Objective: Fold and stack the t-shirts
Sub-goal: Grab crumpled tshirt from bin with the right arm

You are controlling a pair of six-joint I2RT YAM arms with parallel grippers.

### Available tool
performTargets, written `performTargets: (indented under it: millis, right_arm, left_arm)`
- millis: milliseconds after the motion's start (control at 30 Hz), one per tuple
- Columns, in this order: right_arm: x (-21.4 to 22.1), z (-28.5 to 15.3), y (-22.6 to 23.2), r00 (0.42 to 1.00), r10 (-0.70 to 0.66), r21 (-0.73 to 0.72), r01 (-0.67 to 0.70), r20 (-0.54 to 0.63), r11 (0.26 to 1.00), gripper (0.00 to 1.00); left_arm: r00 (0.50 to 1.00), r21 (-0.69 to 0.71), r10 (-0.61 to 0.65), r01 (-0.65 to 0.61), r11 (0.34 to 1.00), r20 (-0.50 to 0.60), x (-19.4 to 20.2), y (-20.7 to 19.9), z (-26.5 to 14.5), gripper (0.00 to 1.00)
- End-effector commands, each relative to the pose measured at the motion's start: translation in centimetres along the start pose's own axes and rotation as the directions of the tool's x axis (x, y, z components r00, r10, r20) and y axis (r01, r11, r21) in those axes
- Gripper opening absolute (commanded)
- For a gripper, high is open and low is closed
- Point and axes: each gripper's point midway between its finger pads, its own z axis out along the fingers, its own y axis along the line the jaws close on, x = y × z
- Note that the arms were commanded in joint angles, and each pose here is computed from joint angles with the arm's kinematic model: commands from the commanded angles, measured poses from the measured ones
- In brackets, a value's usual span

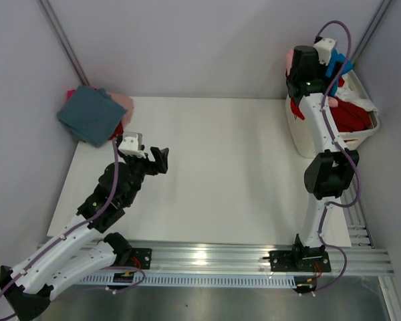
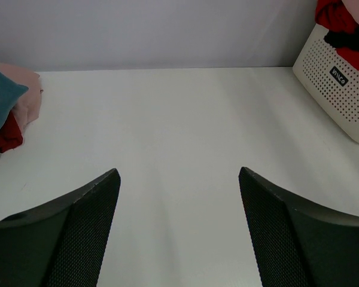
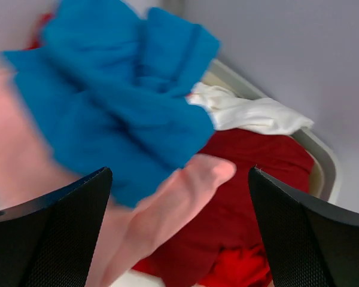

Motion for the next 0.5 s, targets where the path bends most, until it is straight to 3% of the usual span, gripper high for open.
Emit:
performTargets:
  millis: [0,167,233,300,333,367,467]
  right_arm:
    - [0.8,2.5,-4.2,0.996,0.071,0.152,-0.064,-0.045,0.986,1.0]
    - [5.2,5.7,-2.1,0.981,0.119,0.058,-0.111,-0.155,0.992,0.98]
    - [8.2,6.6,-0.3,0.972,0.091,0.018,-0.089,-0.218,0.996,0.91]
    - [9.7,7.8,-0.5,0.96,0.09,0.012,-0.09,-0.266,0.996,0.49]
    - [10.6,8.1,-0.2,0.956,0.08,0.011,-0.08,-0.282,0.997,0.49]
    - [10.5,8.1,-0.4,0.955,0.085,0.026,-0.081,-0.283,0.996,0.02]
    - [8.3,7.6,-0.8,0.965,0.121,0.041,-0.114,-0.234,0.993,0.0]
  left_arm:
    - [0.997,0.009,-0.045,0.045,0.999,0.067,-2.4,-0.1,-0.8,0.84]
    - [0.998,0.01,-0.03,0.03,0.999,0.05,-1.7,-0.2,-0.4,0.84]
    - [0.999,0.003,-0.021,0.021,1.0,0.039,-1.3,-0.2,-0.2,0.84]
    - [0.999,-0.006,-0.015,0.015,1.0,0.035,-1.2,-0.1,0.0,0.84]
    - [0.999,-0.015,-0.01,0.01,1.0,0.035,-1.2,0.0,0.1,0.84]
    - [0.999,-0.019,-0.006,0.007,1.0,0.034,-1.2,0.1,0.1,0.84]
    - [0.999,-0.03,-0.001,0.002,1.0,0.033,-1.1,0.2,0.2,0.84]
